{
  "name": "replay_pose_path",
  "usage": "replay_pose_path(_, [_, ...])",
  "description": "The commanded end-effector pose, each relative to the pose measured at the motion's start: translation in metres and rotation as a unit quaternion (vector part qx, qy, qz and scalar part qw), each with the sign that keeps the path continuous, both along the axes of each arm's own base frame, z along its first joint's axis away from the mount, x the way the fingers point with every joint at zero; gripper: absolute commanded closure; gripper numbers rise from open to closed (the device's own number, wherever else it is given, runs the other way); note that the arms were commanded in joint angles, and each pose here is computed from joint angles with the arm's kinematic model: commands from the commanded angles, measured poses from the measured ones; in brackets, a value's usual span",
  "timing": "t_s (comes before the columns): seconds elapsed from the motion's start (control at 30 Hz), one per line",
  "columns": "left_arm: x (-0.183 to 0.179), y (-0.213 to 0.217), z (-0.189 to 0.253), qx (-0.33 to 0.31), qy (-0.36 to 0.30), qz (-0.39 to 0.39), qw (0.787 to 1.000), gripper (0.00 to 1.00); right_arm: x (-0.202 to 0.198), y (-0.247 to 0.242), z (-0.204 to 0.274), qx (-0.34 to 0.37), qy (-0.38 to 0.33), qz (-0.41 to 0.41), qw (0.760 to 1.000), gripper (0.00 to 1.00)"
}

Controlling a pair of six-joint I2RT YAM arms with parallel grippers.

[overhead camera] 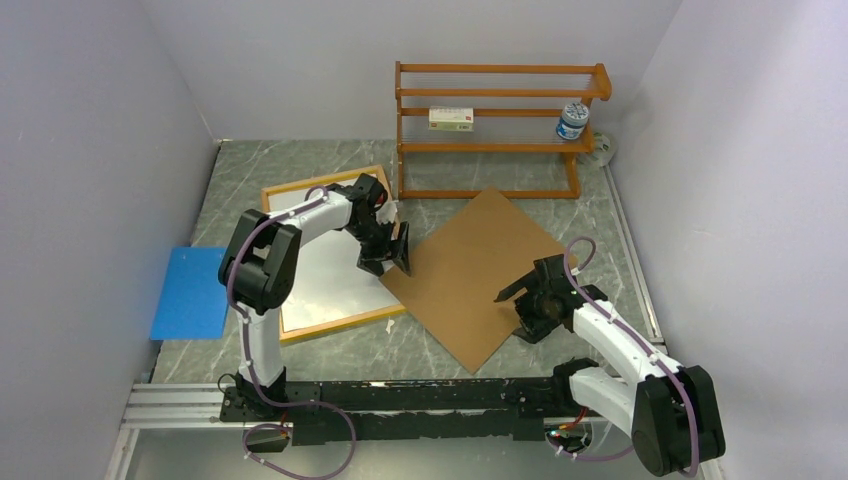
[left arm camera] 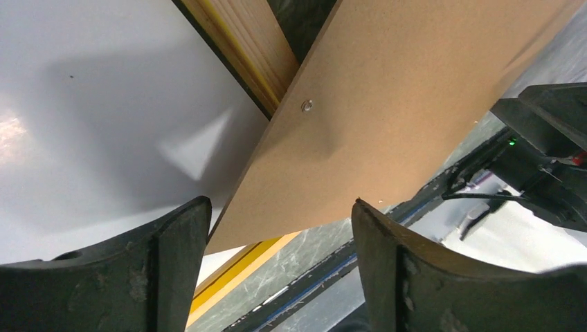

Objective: Put the photo into the frame
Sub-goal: Turn over the photo frame item at the center of the board.

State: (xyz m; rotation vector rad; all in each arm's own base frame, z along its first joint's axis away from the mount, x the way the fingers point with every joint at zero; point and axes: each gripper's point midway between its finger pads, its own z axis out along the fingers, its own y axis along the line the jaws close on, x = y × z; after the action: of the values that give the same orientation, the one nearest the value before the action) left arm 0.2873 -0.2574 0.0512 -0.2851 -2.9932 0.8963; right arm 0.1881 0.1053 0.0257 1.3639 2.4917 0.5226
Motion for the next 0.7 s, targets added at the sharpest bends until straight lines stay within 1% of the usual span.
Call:
replay_pose_path(0.0, [-0.010, -0.019, 0.009, -0.067, 0.030, -0.016, 0.997, 0.26, -0.005, -0.005, -0.014, -0.019, 0.004, 0.006, 1.000, 0.14])
replay_pose_path(0.13, [-0.011, -0.028, 0.030, -0.107, 0.027, -0.022, 0.994, 0.43, -0.006, -0.006, -0.014, -0.020, 0.003, 0.005, 1.000, 0.14])
replay_pose_path(0.3, [-0.012, -0.037, 0.062, -0.167, 0.018, -0.037, 0.985, 0.60, -0.007, -0.008, -0.013, -0.022, 0.001, 0.003, 1.000, 0.14])
replay_pose_path(0.37, [-0.015, -0.040, 0.078, -0.201, 0.019, -0.047, 0.978, 0.61, -0.009, -0.009, -0.013, -0.026, 0.002, 0.004, 1.000, 0.14])
replay_pose_path(0.53, [-0.024, -0.048, 0.110, -0.273, 0.028, -0.059, 0.960, 0.62, -0.009, -0.011, -0.012, -0.031, -0.003, 0.008, 0.999, 0.15])
replay_pose_path(0.57, [-0.025, -0.049, 0.114, -0.282, 0.034, -0.060, 0.957, 0.62, -0.009, -0.012, -0.012, -0.034, -0.003, 0.008, 0.999, 0.15])
replay_pose_path(0.67, [-0.028, -0.047, 0.114, -0.273, 0.042, -0.060, 0.959, 0.66, -0.008, -0.014, -0.010, -0.043, -0.002, 0.011, 0.999, 0.15])
